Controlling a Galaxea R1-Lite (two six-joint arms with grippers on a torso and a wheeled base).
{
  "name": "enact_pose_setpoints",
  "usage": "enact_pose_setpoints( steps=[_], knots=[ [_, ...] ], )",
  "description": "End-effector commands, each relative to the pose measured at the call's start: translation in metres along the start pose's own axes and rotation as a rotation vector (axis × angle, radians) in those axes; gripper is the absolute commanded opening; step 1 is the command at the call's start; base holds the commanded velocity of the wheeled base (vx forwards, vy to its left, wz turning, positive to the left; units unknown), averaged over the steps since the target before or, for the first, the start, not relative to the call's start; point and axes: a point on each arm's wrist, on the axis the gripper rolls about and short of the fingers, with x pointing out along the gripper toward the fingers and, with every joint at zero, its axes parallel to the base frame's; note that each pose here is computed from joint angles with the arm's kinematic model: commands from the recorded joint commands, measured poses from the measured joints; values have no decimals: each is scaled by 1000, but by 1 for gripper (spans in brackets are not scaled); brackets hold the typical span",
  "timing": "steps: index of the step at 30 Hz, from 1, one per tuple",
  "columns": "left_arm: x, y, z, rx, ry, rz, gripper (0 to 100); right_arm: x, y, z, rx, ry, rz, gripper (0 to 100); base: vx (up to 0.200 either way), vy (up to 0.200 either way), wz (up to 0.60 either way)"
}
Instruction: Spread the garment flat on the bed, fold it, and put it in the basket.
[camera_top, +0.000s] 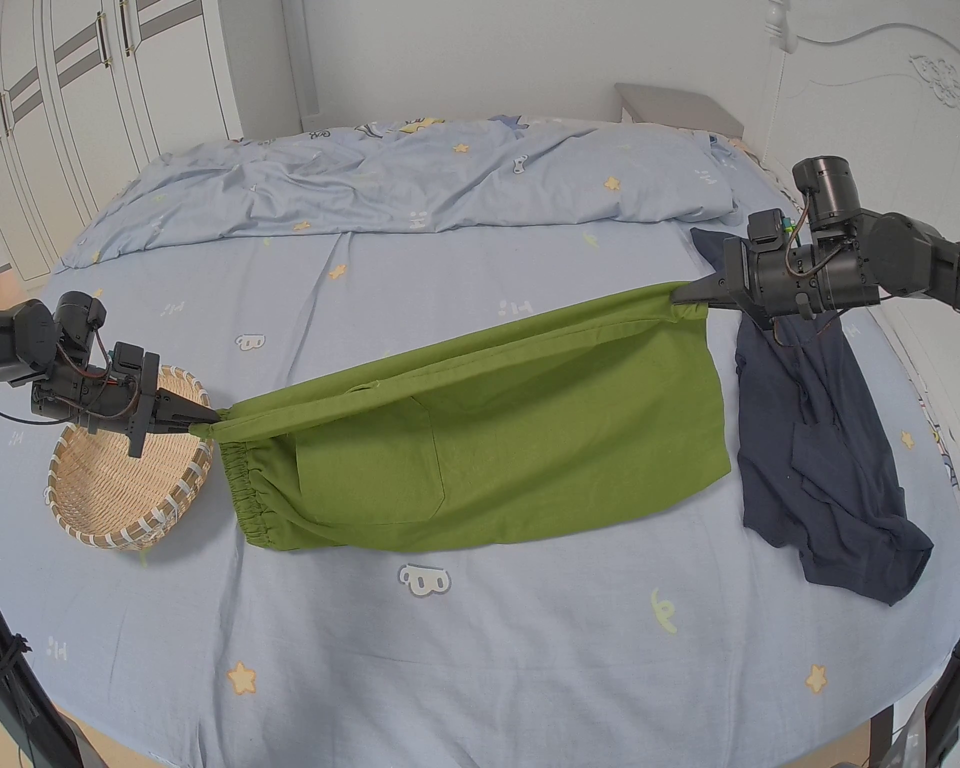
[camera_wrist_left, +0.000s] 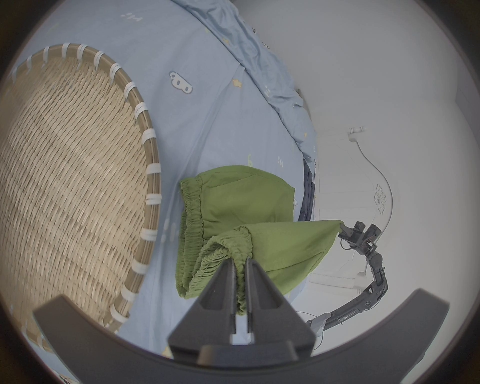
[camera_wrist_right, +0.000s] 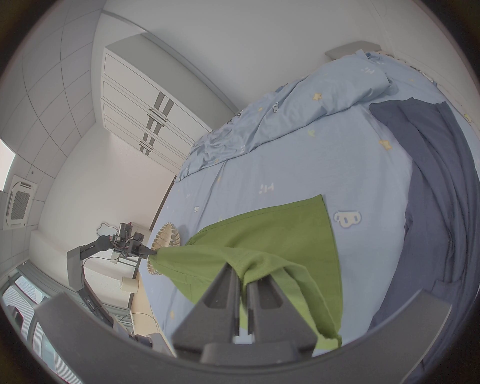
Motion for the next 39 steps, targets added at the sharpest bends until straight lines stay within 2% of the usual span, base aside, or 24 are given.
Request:
enact_pose_setpoints(
  steps=[1, 18, 19, 23, 24, 29, 34, 36, 39],
  knots=[
    [9, 6, 5, -4, 0, 1, 0, 26, -29, 1, 9, 8, -16, 0, 0, 0, 0],
    [15, 8, 16, -2, -9, -8, 0, 43, -51, 6, -2, -24, -26, 0, 0, 0, 0],
    [15, 8, 17, 0, -9, -8, 100, 44, -51, 6, -3, -26, -25, 0, 0, 0, 0],
    [18, 12, 19, -4, -6, -8, 100, 48, -57, 5, 2, -24, -27, 0, 0, 0, 0],
    [19, 12, 19, -4, -6, -8, 100, 50, -58, 5, 2, -28, -26, 100, 0, 0, 0],
    [23, 16, 23, -4, -4, -9, 100, 61, -61, 1, 5, -14, -21, 100, 0, 0, 0],
    [25, 9, 21, 1, 8, -15, 100, 66, -58, -2, 3, 0, -14, 100, 0, 0, 0],
    [24, 3, 18, 8, 13, -18, 100, 67, -55, -2, 5, 6, -10, 100, 0, 0, 0],
    [21, -26, 6, 60, 26, -40, 100, 67, -52, -4, 12, 17, -8, 100, 0, 0, 0]
  ],
)
